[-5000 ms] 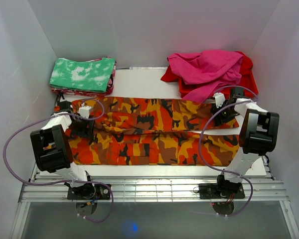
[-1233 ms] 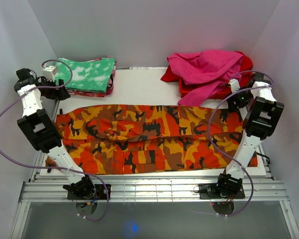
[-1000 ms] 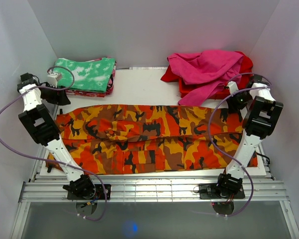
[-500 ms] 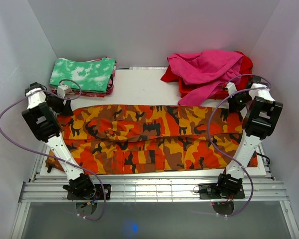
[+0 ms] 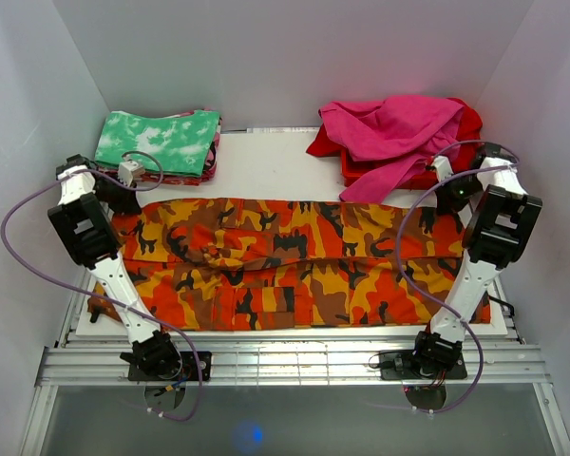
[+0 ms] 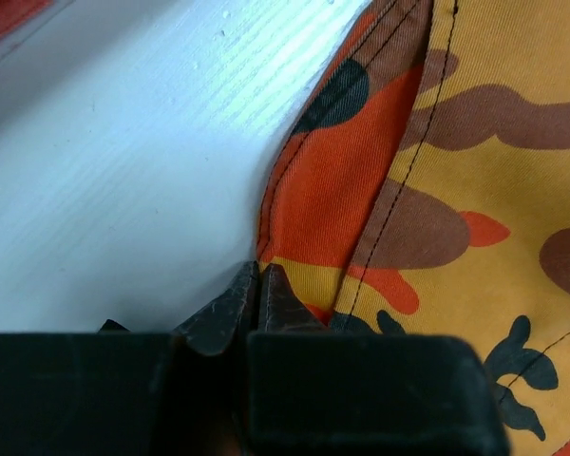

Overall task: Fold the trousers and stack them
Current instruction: Fold the trousers

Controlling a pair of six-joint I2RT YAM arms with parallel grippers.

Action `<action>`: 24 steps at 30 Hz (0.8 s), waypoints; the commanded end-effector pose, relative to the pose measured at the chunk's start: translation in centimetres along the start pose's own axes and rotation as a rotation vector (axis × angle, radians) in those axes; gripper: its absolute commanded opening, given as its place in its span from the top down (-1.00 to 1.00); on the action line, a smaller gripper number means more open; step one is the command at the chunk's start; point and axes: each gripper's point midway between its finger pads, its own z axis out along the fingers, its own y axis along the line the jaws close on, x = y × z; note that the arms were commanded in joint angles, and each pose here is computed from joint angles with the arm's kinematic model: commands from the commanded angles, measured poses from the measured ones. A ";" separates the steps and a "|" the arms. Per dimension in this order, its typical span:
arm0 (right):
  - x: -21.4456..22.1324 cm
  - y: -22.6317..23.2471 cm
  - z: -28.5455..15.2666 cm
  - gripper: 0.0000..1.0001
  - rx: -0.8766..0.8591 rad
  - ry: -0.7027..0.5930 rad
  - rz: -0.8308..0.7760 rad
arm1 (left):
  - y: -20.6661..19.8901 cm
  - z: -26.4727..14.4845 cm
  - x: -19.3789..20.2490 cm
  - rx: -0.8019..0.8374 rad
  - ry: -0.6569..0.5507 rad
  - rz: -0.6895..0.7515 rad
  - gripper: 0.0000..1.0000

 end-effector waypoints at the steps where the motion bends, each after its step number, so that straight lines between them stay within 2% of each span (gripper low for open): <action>1: -4.2 0.1 -5.5 0.85 0.067 -0.107 -0.074 | -1.1 -4.4 -5.7 -0.053 -0.123 0.072 1.00; 7: -5.9 0.4 -10.4 0.85 0.134 -0.189 -0.102 | -2.3 -8.3 -8.8 -0.142 -0.211 0.134 1.00; 8: -5.8 0.5 -11.6 0.85 0.153 -0.194 -0.112 | -2.7 -10.0 -9.7 -0.183 -0.228 0.161 1.00; 10: -5.3 1.4 -12.7 0.85 0.144 -0.193 -0.131 | -3.3 -10.7 -9.7 -0.210 -0.243 0.176 1.00; 15: -2.0 4.1 -17.6 0.85 0.186 -0.188 -0.165 | -6.0 -16.7 -9.1 -0.315 -0.309 0.201 1.00; 16: -0.7 5.2 -17.3 0.85 0.160 -0.175 -0.158 | -7.1 -16.4 -7.5 -0.302 -0.307 0.180 1.00; 17: 0.7 6.4 -18.6 0.85 0.172 -0.158 -0.200 | -8.0 -18.4 -6.5 -0.352 -0.293 0.229 1.00; 18: 2.0 7.2 -18.7 0.85 0.168 -0.129 -0.210 | -8.8 -18.5 -5.3 -0.355 -0.274 0.238 1.00; 19: 4.0 9.1 -17.1 0.85 0.113 -0.105 -0.192 | -10.1 -17.1 -2.7 -0.326 -0.244 0.206 1.00; 21: 6.8 10.9 -17.0 0.85 0.112 -0.039 -0.235 | -11.6 -17.0 1.0 -0.338 -0.144 0.225 1.00; 22: 8.0 11.9 -16.2 0.85 0.088 -0.019 -0.235 | -13.1 -15.2 3.8 -0.290 -0.104 0.175 1.00; 23: 9.8 14.3 -14.4 0.85 0.031 0.000 -0.207 | -13.6 -14.8 6.1 -0.285 -0.037 0.149 1.00; 24: 11.2 14.6 -13.5 0.85 0.030 0.038 -0.229 | -14.1 -14.0 7.6 -0.261 -0.003 0.144 1.00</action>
